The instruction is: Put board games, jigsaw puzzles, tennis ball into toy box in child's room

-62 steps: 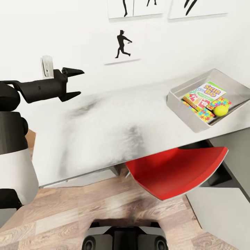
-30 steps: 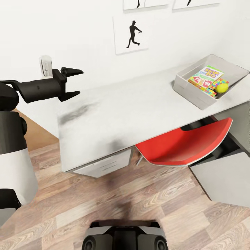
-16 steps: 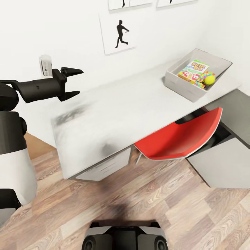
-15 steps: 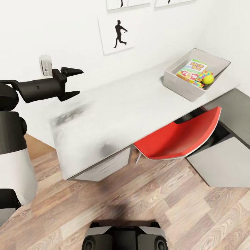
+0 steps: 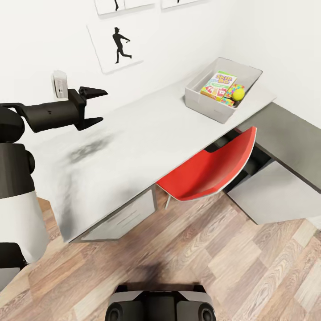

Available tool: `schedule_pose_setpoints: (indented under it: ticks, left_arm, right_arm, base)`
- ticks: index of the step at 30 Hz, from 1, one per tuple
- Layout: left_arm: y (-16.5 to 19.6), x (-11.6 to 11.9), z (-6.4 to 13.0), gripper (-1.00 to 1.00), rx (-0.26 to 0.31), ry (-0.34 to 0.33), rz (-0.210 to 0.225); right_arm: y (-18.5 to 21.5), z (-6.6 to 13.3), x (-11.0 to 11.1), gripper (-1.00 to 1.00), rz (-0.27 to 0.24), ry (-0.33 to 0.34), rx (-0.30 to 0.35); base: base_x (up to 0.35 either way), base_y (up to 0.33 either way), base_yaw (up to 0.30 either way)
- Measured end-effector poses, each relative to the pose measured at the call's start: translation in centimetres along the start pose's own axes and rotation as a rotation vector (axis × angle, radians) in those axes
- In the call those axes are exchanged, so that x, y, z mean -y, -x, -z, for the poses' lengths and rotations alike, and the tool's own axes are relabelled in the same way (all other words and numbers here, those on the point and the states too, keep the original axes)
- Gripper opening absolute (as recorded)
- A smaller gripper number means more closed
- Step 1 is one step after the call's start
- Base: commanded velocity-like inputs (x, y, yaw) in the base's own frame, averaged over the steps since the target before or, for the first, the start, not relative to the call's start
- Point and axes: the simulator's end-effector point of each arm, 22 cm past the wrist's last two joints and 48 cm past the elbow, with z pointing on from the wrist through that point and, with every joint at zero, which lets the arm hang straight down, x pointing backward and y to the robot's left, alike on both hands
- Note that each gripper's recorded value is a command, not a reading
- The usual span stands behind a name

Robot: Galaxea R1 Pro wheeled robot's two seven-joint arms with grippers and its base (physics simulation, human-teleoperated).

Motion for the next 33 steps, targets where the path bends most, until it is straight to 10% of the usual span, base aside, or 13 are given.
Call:
schedule_pose_setpoints:
  ticks: [25,33]
  left_arm:
    - [-1.1,2.5,-0.6,1.0,-0.026,-0.024,-0.032]
    - [-2.5,4.5,-1.4,1.0,-0.058,-0.049,-0.056]
  right_arm:
    - [-0.2,1.5,1.9,1.0,0.024,-0.041,0.001]
    - [-2.7,3.2,3.3,1.0,0.184,-0.091,-0.008]
  base:
    - [-0.019,0.002,-0.263]
    - [-0.236,0.0,-0.223]
